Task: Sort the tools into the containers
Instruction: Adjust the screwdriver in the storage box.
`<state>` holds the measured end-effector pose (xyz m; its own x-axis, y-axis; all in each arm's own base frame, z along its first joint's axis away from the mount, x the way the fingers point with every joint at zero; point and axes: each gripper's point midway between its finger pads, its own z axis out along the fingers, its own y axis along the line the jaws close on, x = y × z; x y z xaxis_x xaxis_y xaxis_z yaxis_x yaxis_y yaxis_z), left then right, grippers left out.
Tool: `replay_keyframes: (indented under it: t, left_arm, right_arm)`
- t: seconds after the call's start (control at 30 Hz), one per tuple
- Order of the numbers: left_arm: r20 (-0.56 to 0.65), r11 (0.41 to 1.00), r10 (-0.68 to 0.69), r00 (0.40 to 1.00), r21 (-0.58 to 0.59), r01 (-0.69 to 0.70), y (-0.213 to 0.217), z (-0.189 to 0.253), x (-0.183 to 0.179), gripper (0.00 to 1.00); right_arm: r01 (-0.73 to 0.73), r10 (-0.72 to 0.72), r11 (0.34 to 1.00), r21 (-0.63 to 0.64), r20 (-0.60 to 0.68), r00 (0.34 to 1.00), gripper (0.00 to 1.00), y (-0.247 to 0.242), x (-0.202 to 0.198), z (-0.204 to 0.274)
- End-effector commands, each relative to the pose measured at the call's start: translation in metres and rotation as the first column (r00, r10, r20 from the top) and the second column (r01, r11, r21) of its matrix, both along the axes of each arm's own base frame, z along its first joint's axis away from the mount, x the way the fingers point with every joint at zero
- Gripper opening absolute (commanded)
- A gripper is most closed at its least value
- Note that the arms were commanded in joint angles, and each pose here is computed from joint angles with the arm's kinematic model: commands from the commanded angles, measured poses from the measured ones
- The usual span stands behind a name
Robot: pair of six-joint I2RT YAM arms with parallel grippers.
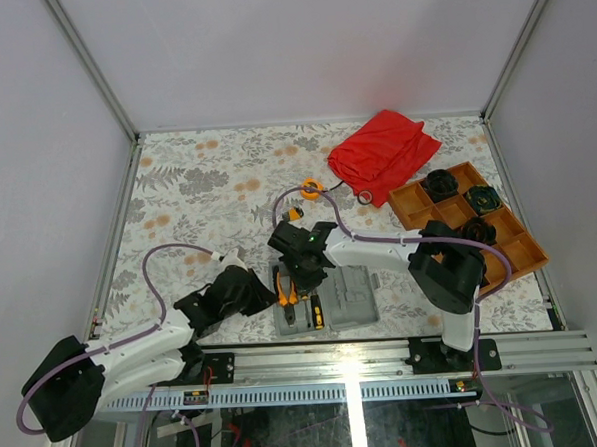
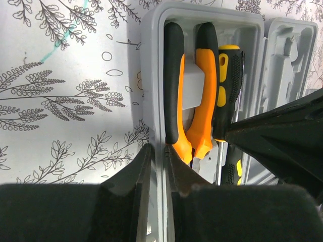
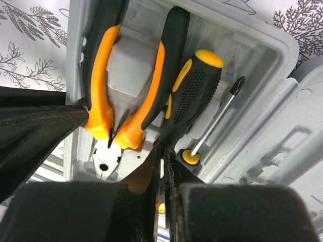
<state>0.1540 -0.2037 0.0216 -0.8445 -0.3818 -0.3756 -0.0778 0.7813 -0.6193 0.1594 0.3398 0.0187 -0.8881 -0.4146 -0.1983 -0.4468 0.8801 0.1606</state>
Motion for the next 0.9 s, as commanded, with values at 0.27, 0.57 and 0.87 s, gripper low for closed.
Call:
replay_keyframes:
  t: [0.27,0.57,0.87]
  left_arm:
    - [-0.011,0.997,-0.08,0.997,0.0,0.08,-0.02,-0.005,-0.014,0.0]
    - [-0.014,0.992,-0.126,0.992,-0.017,0.126,-0.032,-0.009,-0.019,0.0]
    - [-0.009,0.988,-0.15,0.989,-0.018,0.15,-0.038,-0.01,-0.02,0.0]
  right_arm:
    - [-0.045,-0.042,0.979,-0.199,-0.414,0.909,0.0,-0.055,-0.137,-0.192]
    - [-0.098,-0.049,0.956,-0.278,-0.476,0.878,0.0,-0.074,-0.166,-0.226]
    - [-0.133,-0.069,0.938,-0.319,-0.55,0.832,0.0,-0.09,-0.202,-0.265]
